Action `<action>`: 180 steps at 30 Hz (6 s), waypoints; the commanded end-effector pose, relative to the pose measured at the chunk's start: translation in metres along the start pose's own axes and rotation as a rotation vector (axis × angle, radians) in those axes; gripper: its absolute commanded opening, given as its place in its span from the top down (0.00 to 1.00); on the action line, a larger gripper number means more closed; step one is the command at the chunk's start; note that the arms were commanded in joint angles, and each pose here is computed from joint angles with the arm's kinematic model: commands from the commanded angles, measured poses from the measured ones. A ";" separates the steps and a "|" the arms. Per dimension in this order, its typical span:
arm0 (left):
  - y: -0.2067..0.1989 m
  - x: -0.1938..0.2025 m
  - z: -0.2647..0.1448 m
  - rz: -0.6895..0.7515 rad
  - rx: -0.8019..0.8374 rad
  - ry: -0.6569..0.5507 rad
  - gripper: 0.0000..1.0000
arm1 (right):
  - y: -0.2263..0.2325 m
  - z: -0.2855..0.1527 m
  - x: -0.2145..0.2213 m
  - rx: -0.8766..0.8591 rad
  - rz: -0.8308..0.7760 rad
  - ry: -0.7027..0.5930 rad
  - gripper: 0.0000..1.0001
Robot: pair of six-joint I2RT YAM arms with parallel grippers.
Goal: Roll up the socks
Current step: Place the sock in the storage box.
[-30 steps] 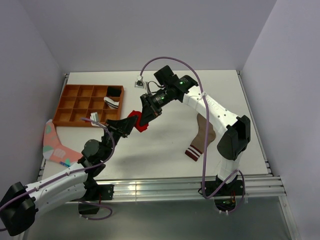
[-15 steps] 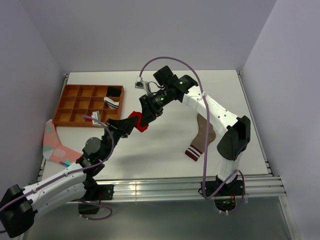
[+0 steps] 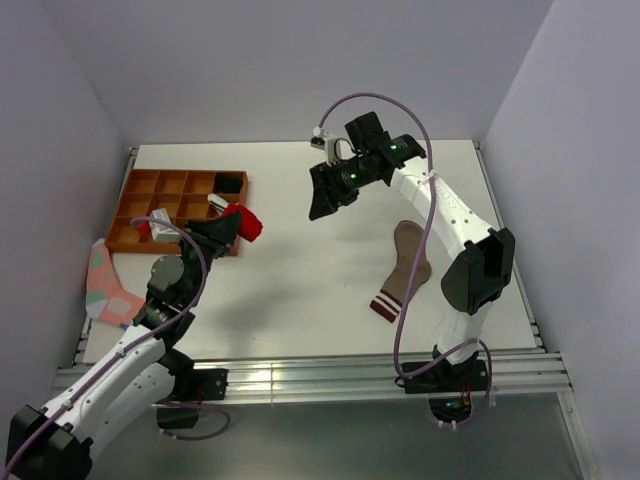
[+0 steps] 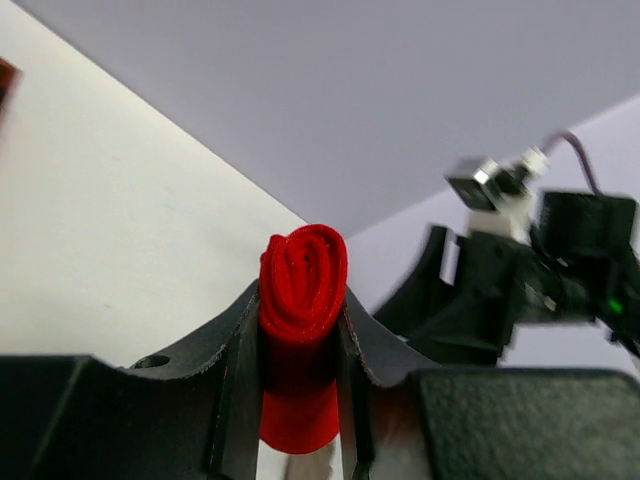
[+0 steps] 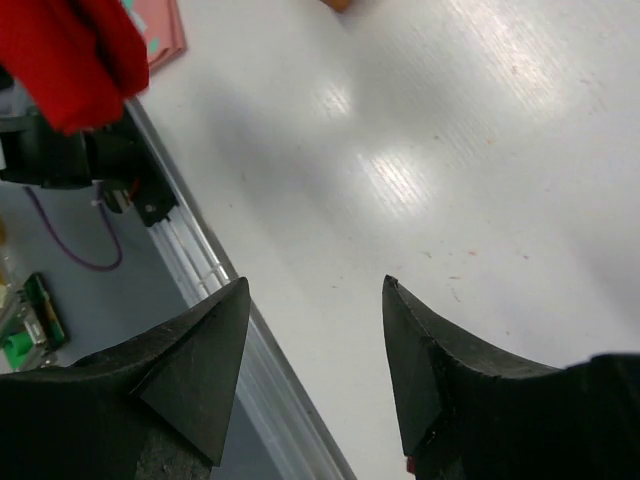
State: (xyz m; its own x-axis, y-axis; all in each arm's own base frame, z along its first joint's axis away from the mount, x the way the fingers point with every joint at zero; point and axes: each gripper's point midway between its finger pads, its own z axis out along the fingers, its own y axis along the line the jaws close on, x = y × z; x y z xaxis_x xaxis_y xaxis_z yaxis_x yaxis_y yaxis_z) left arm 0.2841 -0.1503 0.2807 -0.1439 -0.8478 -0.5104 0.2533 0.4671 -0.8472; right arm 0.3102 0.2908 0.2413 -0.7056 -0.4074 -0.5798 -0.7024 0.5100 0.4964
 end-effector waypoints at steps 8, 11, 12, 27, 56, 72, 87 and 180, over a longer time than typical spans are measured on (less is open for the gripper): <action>0.096 -0.046 0.040 -0.052 -0.210 0.000 1.00 | -0.010 -0.028 0.015 0.109 -0.101 -0.067 0.37; 0.111 -0.051 0.050 -0.050 -0.253 -0.007 1.00 | -0.012 -0.029 0.022 0.114 -0.101 -0.062 0.37; 0.121 -0.047 0.054 -0.055 -0.277 0.008 1.00 | -0.011 -0.030 0.023 0.114 -0.105 -0.063 0.37; 0.201 -0.040 0.075 -0.109 -0.445 0.054 1.00 | -0.016 -0.034 0.042 0.131 -0.116 -0.063 0.38; 0.293 0.004 0.058 -0.118 -0.952 0.222 1.00 | -0.014 -0.032 0.050 0.111 -0.110 -0.064 0.38; 0.313 0.019 0.047 -0.020 -1.159 0.305 1.00 | -0.016 -0.028 0.061 0.106 -0.104 -0.037 0.38; 0.328 0.030 0.014 0.076 -1.320 0.375 1.00 | -0.019 -0.024 0.066 0.106 -0.091 -0.017 0.38; 0.243 -0.011 0.073 0.186 -1.262 0.272 0.45 | -0.022 -0.023 0.072 0.112 -0.094 0.007 0.38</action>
State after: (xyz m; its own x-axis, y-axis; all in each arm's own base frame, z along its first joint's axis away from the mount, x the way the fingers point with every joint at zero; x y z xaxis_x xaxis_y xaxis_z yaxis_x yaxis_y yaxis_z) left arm 0.4109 -0.0414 0.0617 -0.4548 -0.7306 -0.5093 -0.7789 0.6036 -0.1703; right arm 0.2691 0.2348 0.1911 -0.6702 -0.4660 -0.5777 -0.7294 0.5576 0.3964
